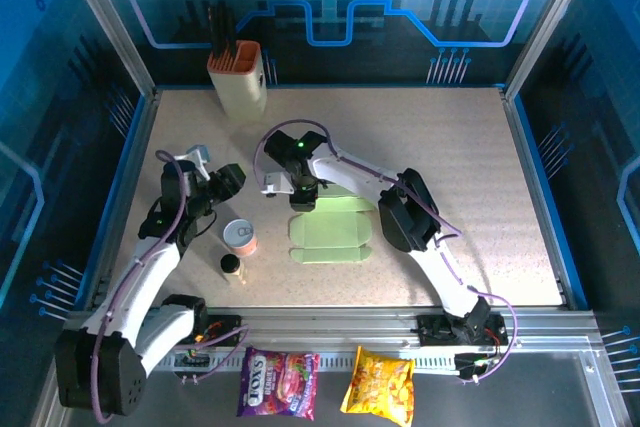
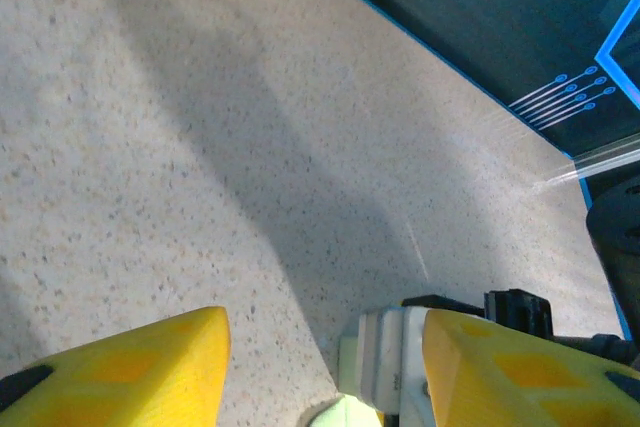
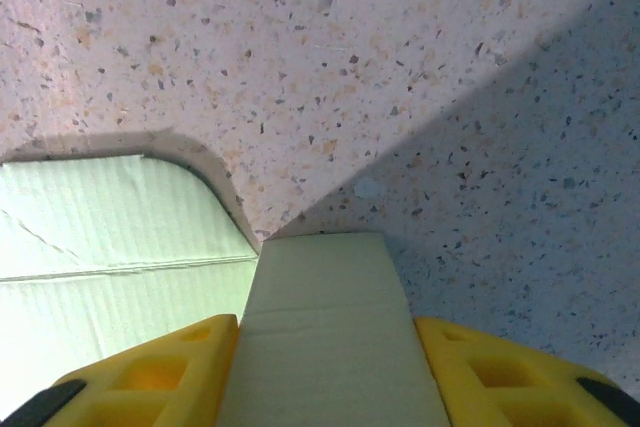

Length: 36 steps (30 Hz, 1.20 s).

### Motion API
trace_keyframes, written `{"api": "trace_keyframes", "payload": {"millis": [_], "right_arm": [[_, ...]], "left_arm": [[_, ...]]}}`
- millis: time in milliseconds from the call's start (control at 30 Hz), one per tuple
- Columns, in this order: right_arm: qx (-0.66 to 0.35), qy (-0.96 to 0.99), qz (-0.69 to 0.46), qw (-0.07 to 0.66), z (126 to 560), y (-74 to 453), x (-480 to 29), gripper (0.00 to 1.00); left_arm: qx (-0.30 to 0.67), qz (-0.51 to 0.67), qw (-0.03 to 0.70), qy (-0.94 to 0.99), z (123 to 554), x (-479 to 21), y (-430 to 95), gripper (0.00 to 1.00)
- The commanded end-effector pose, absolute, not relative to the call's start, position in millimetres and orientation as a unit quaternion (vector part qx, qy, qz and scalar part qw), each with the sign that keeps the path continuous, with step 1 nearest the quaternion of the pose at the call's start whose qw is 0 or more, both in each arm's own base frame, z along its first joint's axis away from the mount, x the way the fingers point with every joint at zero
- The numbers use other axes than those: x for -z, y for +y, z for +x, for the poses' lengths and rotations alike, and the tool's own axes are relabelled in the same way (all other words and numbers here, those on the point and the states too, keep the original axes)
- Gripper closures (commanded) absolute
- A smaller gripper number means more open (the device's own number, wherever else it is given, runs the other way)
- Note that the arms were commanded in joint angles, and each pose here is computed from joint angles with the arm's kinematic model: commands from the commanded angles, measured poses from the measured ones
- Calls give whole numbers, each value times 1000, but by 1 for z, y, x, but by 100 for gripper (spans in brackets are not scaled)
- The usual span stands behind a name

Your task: Fold the paper box

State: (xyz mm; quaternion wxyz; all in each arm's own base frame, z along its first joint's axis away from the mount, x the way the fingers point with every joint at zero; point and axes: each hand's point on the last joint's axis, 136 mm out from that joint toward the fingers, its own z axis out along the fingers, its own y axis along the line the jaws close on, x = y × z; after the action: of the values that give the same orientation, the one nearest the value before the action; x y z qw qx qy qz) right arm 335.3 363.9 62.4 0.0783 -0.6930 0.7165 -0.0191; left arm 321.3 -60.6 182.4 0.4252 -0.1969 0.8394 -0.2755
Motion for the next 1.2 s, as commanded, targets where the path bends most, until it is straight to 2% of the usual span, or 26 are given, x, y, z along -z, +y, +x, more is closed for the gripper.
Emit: {"api": "trace_keyframes", "payload": {"millis": [0, 200, 300, 400, 600, 700, 800, 933, 1033, 1167], "right_arm": [[14, 715, -697, 55, 327, 364, -58, 59], [-27, 720, -685, 105, 325, 377, -104, 40], [-56, 725, -675, 127, 321, 378, -130, 33], [-84, 733, -659, 144, 318, 375, -152, 30], [-151, 766, -596, 187, 321, 361, -190, 31], [-187, 795, -535, 217, 329, 350, -205, 33], [-208, 829, -467, 229, 335, 331, -207, 40], [-229, 884, -352, 204, 342, 298, -196, 62], [-235, 910, -288, 182, 343, 273, -180, 71], [-238, 926, -239, 172, 343, 252, -161, 75]], "left_arm": [[308, -181, 397, 846, 319, -193, -74, 44], [312, -163, 377, 857, 322, -194, -81, 42], [321, -160, 366, 859, 325, -196, -85, 41], [332, -157, 356, 859, 328, -196, -89, 41], [339, -139, 333, 869, 333, -191, -106, 43], [341, -122, 313, 878, 335, -184, -124, 43], [349, -106, 292, 884, 337, -177, -145, 44], [349, -88, 261, 896, 339, -162, -169, 47], [351, -83, 237, 902, 341, -149, -183, 50], [341, -69, 218, 912, 344, -137, -198, 53]]}}
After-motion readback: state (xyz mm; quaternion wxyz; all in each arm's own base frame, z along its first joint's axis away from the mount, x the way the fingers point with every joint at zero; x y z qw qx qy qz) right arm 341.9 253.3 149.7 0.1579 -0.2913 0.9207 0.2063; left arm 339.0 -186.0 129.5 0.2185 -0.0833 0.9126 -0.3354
